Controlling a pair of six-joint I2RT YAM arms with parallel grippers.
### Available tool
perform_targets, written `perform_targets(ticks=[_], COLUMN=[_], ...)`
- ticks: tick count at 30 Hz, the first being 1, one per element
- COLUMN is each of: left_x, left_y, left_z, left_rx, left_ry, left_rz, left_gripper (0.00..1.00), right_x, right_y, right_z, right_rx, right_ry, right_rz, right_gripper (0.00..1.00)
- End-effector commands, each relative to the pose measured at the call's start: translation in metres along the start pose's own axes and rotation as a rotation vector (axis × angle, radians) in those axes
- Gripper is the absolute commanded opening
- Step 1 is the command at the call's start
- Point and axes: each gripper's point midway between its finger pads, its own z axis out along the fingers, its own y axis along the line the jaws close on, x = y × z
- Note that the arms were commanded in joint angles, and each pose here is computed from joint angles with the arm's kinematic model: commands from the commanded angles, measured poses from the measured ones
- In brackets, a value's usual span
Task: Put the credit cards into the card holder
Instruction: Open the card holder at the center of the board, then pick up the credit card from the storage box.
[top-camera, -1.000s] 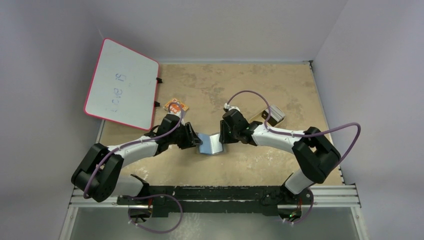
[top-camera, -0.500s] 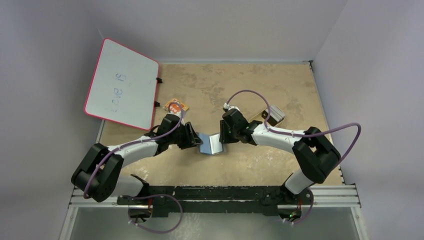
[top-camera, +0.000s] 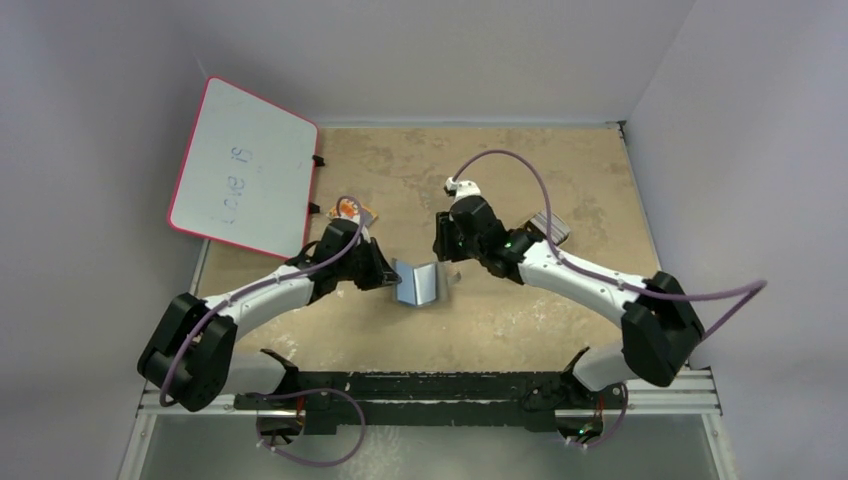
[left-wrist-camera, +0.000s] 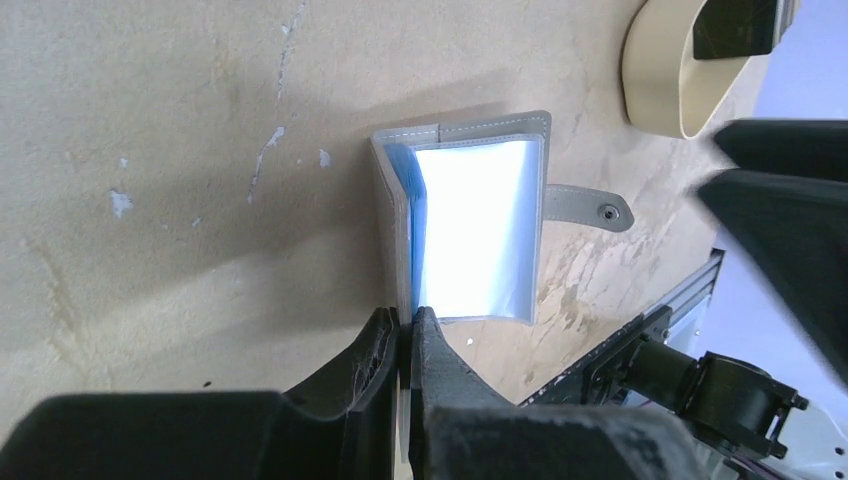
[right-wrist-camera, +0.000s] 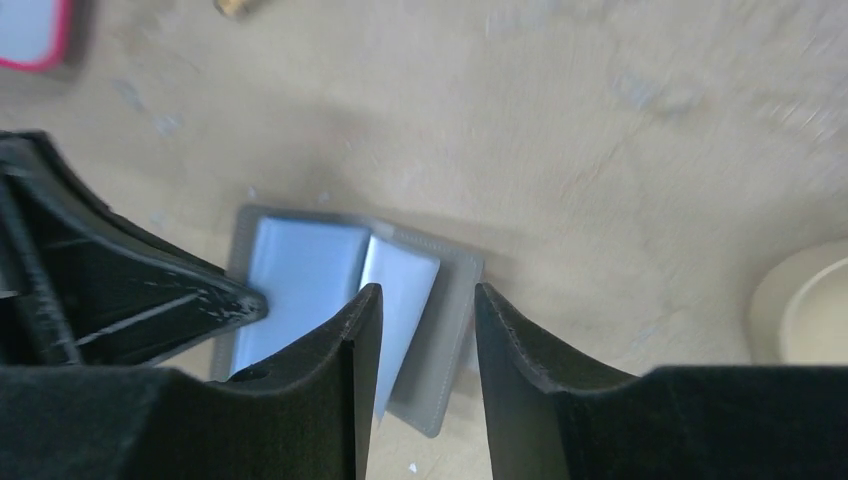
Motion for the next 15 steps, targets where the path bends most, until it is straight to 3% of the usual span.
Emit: perform_targets(ticks=[1,6,15], left_x=[-0.019,-0.018,-0.01], left_y=[-0.011,-0.013,-0.015], left_z=[-0.016,-0.024,-0.032], left_rx=[-0.045,-0.047,-0.027], left_ry=[-0.033,-0.034,-0.014], left_rz=[0.062,0.07,0.091], left_gripper=[0.0,0.0,0.0], right_x=[-0.082,-0.108,-0.089], right_y=[-0.005,-0.048,-0.163], right_z=[-0.032,-0.032,-0.034], right_rx=[0.039,0.203,0.579], right_ry=[-0.272,-0.278,-0.007], right_rz=[-0.202,-0.327,-0.354], right_gripper=[0.43,0.43,0.51])
